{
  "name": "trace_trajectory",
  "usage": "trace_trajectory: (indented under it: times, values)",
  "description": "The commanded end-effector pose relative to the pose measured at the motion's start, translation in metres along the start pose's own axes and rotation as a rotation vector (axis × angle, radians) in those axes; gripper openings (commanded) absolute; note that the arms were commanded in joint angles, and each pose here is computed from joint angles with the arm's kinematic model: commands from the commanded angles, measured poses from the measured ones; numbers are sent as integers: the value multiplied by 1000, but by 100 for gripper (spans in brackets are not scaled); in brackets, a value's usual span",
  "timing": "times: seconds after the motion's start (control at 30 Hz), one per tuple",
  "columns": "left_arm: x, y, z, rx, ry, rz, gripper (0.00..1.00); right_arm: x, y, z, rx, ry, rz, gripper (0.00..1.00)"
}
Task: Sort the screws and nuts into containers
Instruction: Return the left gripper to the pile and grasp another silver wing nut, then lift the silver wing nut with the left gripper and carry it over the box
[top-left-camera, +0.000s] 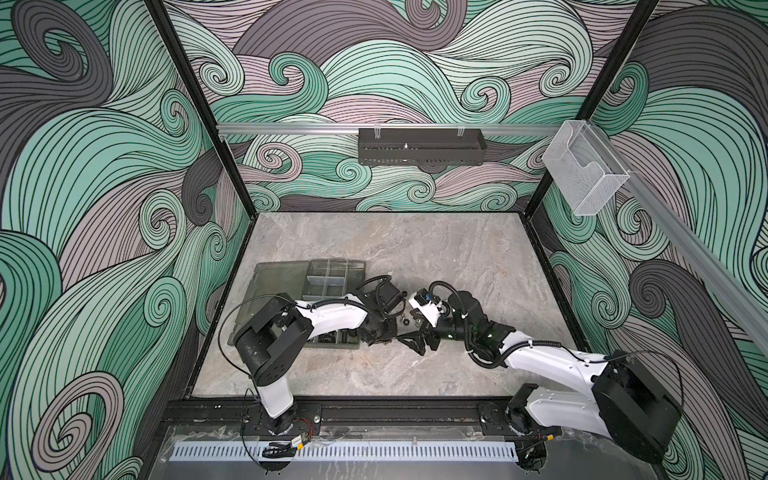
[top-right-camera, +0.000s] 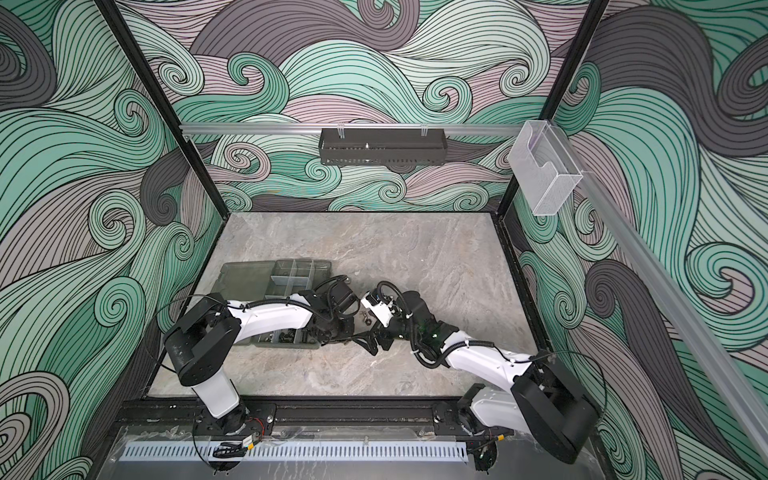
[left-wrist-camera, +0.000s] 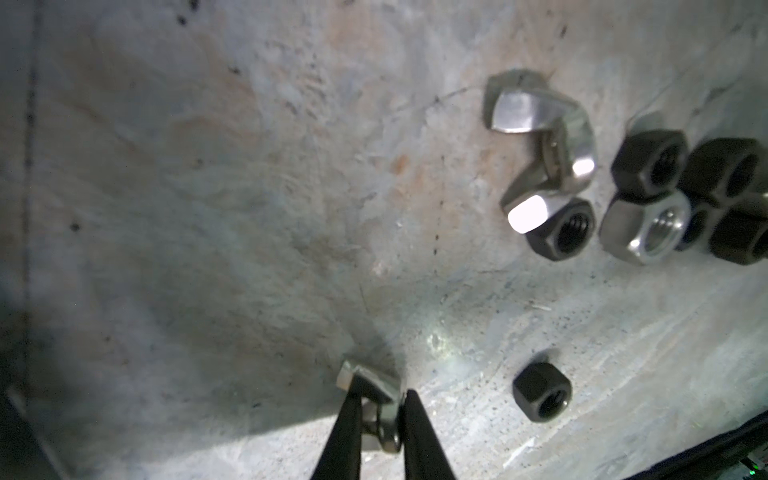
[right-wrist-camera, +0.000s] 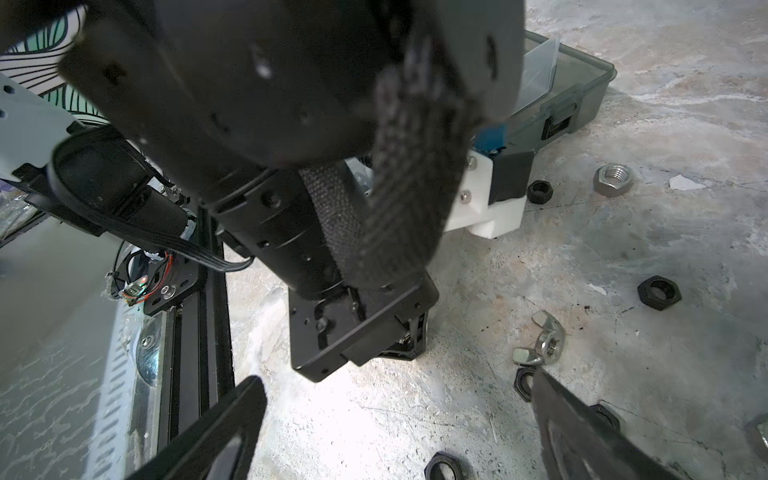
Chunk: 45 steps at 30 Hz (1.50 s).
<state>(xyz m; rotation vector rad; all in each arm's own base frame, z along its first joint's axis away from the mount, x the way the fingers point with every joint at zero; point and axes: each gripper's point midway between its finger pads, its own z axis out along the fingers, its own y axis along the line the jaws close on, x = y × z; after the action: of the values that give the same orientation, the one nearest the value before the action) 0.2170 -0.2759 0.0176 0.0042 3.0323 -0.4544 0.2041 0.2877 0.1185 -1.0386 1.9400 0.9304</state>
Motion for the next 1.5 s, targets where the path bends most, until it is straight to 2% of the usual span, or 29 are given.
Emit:
trace_trajectory:
  times: [0.0,0.17,0.4,0.83,1.3,1.47]
  values:
    - [-1,0,-2,-28,-6,-5,14,-14,2,-4,-8,-41,-42,99]
    - [-4,0,-2,-43,-5,4,16,-14,2,-2,-13,-39,-41,99]
    - [-7,-3,-4,-38,-13,10,6,-13,2,-1,-11,-36,-39,99]
    - [-30,-5,-43,-33,-126,59,2,-13,2,2,-26,-33,-39,99]
    - [-45,20,-88,-43,-226,27,2,-15,12,4,-87,-51,-56,99]
    - [-46,57,-108,-112,-237,-13,2,-19,23,7,-145,-56,-72,99]
